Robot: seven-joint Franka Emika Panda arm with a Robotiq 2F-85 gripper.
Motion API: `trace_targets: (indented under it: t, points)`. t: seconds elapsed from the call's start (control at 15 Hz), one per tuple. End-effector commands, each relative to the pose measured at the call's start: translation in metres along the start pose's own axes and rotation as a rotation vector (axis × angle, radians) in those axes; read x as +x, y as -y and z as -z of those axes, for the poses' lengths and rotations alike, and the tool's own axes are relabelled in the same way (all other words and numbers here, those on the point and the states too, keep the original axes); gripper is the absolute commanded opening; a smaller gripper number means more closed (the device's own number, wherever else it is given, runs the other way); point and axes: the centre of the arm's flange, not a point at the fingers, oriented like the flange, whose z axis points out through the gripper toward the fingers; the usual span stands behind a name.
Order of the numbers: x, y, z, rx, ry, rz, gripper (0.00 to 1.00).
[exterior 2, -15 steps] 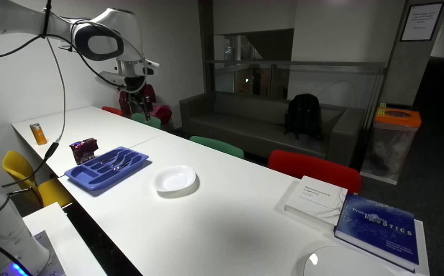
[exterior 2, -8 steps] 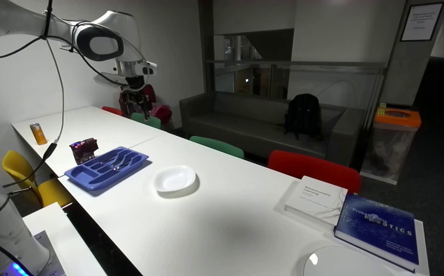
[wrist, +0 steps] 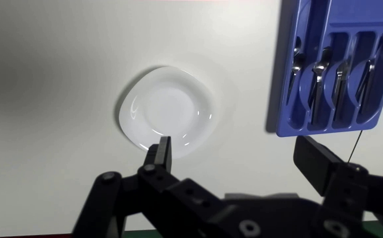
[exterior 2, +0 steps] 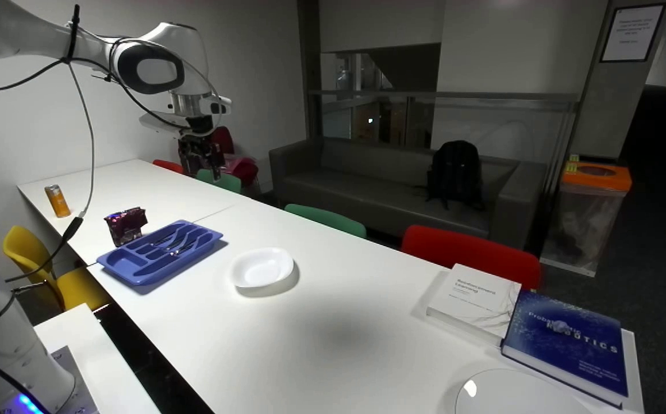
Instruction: Pick one teaspoon and put it on the counter
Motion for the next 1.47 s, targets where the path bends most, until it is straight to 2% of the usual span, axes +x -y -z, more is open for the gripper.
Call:
trace_targets:
  t: [0.0, 0.2, 0.33, 0.47, 0.6, 0.67, 0.73, 1.13, 1.4]
  points:
    - [0.029, 0.048, -0.021, -0.045, 0.027, 0.021, 1.00]
    - [0.046, 0.096, -0.047, -0.059, 0.023, 0.013, 1.00]
    - [0.061, 0.128, -0.064, -0.054, -0.011, -0.048, 1.00]
    - [0.075, 0.150, -0.080, -0.059, -0.034, -0.086, 1.00]
    - [0.083, 0.166, -0.092, -0.045, -0.017, -0.075, 1.00]
    - [0.085, 0.170, -0.097, -0.029, -0.003, -0.070, 1.00]
    - [0.066, 0.163, -0.096, -0.036, 0.001, -0.061, 1.00]
    - [0.077, 0.168, -0.105, -0.030, 0.015, -0.058, 1.00]
    - [0.087, 0.185, -0.124, -0.057, 0.008, -0.150, 1.00]
